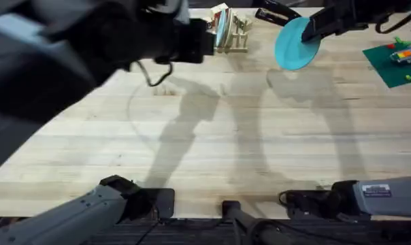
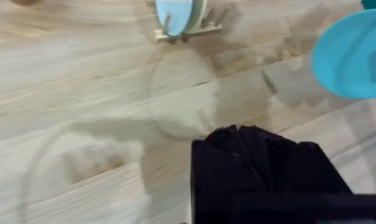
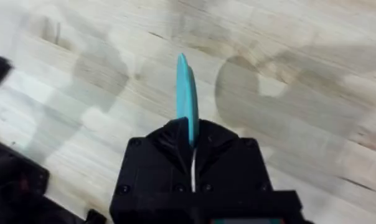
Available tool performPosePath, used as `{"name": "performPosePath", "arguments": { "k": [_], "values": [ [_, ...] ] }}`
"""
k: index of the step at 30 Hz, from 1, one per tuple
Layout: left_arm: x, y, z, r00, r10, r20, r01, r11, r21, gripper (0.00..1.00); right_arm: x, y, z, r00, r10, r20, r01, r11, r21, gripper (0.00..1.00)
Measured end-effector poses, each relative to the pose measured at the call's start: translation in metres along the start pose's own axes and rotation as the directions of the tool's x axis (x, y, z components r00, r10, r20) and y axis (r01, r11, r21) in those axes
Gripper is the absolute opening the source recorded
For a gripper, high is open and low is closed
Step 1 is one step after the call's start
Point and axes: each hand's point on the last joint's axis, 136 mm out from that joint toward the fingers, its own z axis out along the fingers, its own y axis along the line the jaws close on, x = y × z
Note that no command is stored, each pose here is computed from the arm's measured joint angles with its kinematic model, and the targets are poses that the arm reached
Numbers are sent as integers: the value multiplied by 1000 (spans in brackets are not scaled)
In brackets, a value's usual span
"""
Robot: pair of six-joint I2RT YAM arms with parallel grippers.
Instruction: Pick up the plates from the table one by one and place each into a slot on the dish rack.
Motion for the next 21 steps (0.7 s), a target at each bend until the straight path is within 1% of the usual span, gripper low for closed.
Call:
{"name": "performPosePath", "arguments": {
  "k": [5,10,11,12,14,15,17,18,21],
  "values": [
    [-3,16,-34,995,88,44,-86,995,-45,38,4,22,-1,999,-32,-26,34,994,104,31],
    [-2,31,-58,983,174,62,-165,978,-124,39,8,36,6,998,-32,-54,42,978,202,31],
    [-2,34,-61,979,195,61,-185,972,-143,81,8,38,6,998,-29,-54,40,976,214,31],
    [-1,37,-64,976,210,61,-198,967,-162,177,8,41,7,998,-22,-52,34,974,225,31],
    [-3,41,-68,971,232,63,-217,957,-193,461,7,44,7,999,-4,-44,14,971,239,31],
    [-3,43,-69,968,241,65,-223,953,-206,635,6,45,7,999,4,-38,5,970,244,31],
    [-4,46,-70,966,250,61,-230,947,-224,936,4,46,6,999,24,-25,-17,967,253,31],
    [-4,47,-70,965,254,59,-235,945,-230,978,4,46,6,999,36,-21,-29,966,257,31],
    [-5,49,-71,964,261,57,-240,940,-244,995,4,45,6,997,78,-10,-73,961,267,31]
  ]
}}
